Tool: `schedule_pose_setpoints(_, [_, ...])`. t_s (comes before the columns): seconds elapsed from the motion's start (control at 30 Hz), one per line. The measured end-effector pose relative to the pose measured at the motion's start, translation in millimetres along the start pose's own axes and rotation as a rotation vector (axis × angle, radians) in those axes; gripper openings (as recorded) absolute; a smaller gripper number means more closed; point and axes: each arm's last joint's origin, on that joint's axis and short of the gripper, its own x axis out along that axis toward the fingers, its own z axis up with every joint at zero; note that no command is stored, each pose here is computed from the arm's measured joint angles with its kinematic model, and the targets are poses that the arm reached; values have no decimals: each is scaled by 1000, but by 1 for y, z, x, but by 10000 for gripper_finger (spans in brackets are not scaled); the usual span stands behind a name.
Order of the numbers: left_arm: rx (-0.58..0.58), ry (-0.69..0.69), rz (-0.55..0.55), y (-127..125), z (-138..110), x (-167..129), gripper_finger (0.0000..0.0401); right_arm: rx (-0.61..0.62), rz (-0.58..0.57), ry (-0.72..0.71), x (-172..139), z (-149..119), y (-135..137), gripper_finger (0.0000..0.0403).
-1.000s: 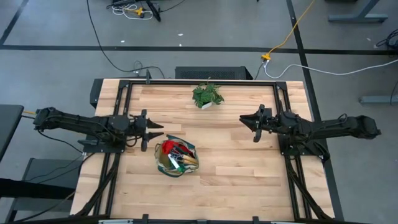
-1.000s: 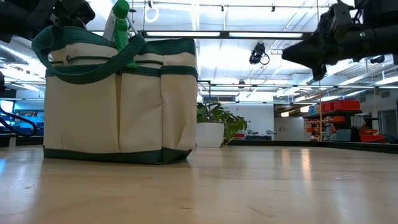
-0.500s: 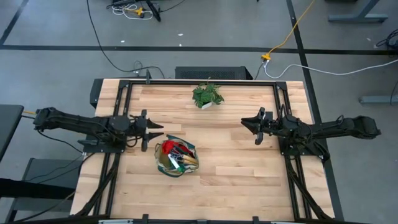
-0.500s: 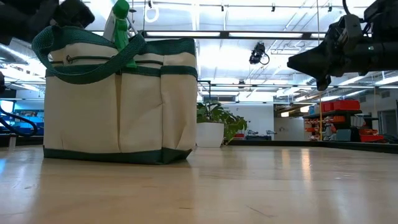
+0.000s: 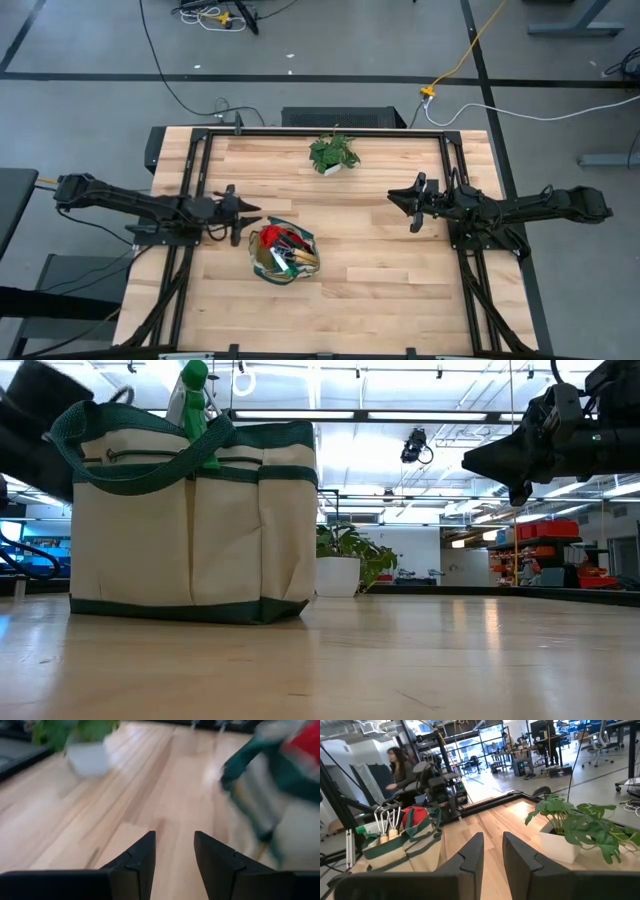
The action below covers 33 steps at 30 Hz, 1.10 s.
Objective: Pick & Place Garden tools in Gardening bag
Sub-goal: Return to Home Position
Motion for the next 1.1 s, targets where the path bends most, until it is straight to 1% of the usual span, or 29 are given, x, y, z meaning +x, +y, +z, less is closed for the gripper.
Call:
schedule_pose_setpoints(0.13, [-58, 77, 43, 3, -11, 0, 140, 0, 0, 0, 0, 0, 0, 70])
schedule_pose_setpoints(0.33, [-123, 113, -16, 1, -14, 0, 140, 1, 5, -8, -1, 1, 0, 70])
schedule_pose_setpoints(0.53, [-119, 113, -20, 1, -14, 0, 140, 16, 16, -93, -7, 12, 2, 70])
schedule_pose_setpoints(0.77, [-118, 114, -20, 1, -14, 0, 140, 45, 58, -258, -23, 30, 4, 70])
schedule_pose_setpoints(0.93, [-134, 56, -43, 0, -9, -4, 140, 61, 81, -350, -32, 39, 4, 70])
schedule_pose_setpoints(1.1, [-177, -83, -80, 1, 4, -13, 140, 71, 96, -405, -38, 44, 5, 70])
